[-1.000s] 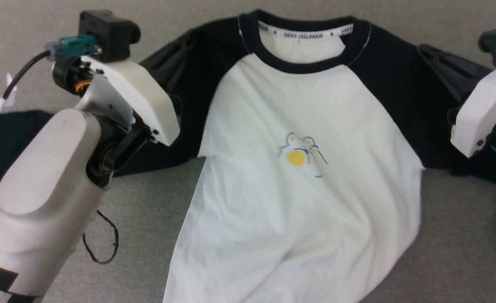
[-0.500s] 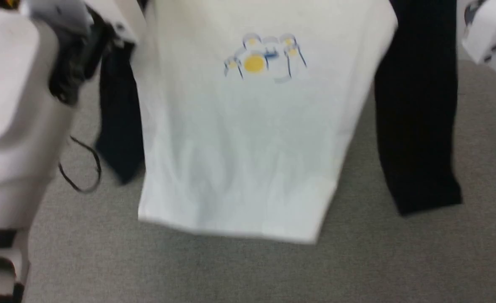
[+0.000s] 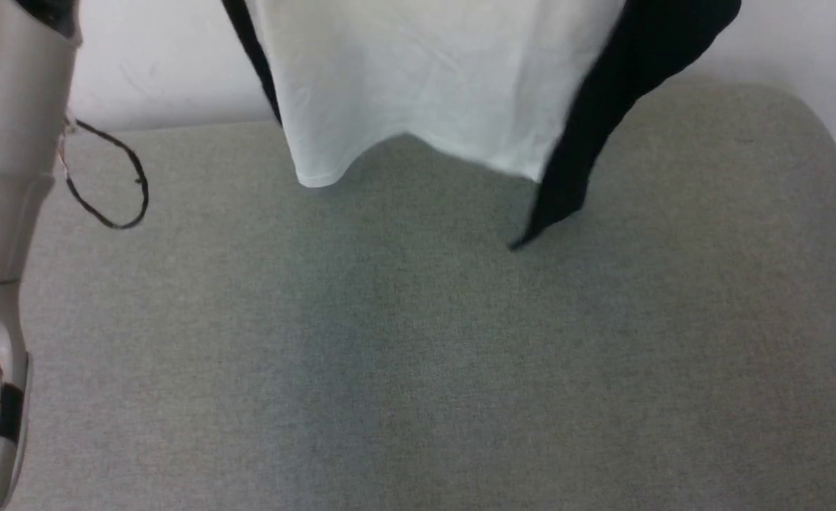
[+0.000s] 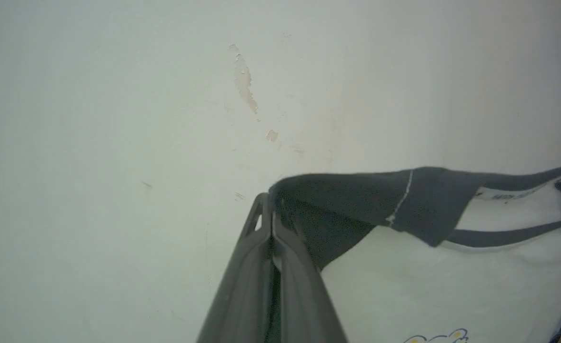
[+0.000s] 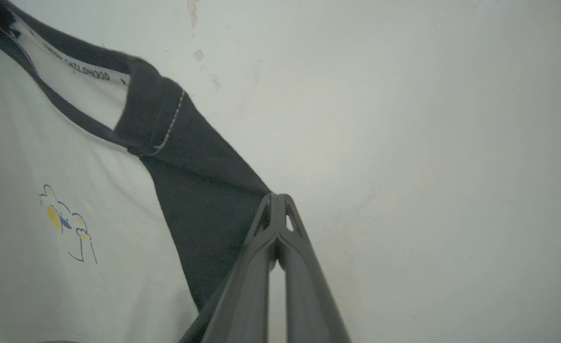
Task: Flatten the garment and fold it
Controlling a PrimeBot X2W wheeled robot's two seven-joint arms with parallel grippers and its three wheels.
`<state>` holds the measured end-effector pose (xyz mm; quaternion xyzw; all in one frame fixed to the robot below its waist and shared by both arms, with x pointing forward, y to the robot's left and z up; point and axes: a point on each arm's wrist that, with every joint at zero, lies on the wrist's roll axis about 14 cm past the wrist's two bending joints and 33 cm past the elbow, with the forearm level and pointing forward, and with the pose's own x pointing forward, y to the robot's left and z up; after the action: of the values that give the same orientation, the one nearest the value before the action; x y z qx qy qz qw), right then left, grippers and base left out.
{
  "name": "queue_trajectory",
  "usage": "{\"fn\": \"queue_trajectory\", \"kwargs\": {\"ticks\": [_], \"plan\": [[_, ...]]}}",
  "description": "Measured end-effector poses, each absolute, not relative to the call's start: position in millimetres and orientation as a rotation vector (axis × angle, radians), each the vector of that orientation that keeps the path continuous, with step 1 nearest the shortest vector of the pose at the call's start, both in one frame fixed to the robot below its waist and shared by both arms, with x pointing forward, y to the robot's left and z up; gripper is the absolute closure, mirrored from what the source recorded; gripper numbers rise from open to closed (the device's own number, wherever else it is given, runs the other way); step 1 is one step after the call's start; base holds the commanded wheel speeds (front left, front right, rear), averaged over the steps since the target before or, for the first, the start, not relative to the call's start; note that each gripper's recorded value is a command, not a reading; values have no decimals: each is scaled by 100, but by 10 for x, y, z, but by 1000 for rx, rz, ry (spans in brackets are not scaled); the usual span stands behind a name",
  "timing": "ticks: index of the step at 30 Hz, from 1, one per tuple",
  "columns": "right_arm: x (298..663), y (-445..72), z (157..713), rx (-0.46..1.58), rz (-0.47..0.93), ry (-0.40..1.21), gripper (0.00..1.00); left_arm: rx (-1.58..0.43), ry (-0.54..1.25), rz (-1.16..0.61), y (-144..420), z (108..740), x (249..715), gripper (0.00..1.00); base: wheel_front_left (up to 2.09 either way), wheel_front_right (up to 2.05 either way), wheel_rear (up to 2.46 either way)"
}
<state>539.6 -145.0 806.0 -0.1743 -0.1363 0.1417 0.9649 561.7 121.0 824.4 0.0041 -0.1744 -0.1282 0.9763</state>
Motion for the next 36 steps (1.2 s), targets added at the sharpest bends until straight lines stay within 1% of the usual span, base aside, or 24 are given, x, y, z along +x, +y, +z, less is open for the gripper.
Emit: {"fn": "queue_trajectory", "kwargs": {"ticks": [6,12,16,21,26,36], "plan": [[5696,-1484,8125,-358,263,-288,100,-8,-408,-242,1233,8333,5879,100,0,0,0],[6088,-1616,8359,-360,201,-377,100,-32,-549,-218,1188,8567,6161,100,0,0,0],[6405,-1628,8331,-358,178,-406,100,-48,-602,-220,1133,8528,6406,100,0,0,0],[6812,-1564,8031,-378,175,-404,100,-42,-622,-197,1181,8202,6760,100,0,0,0],[7155,-1489,7573,-405,193,-366,100,-50,-618,-196,1224,7797,7047,100,0,0,0],[7572,-1400,6844,-411,237,-344,100,-88,-628,-190,1310,7171,7375,100,0,0,0]]}}
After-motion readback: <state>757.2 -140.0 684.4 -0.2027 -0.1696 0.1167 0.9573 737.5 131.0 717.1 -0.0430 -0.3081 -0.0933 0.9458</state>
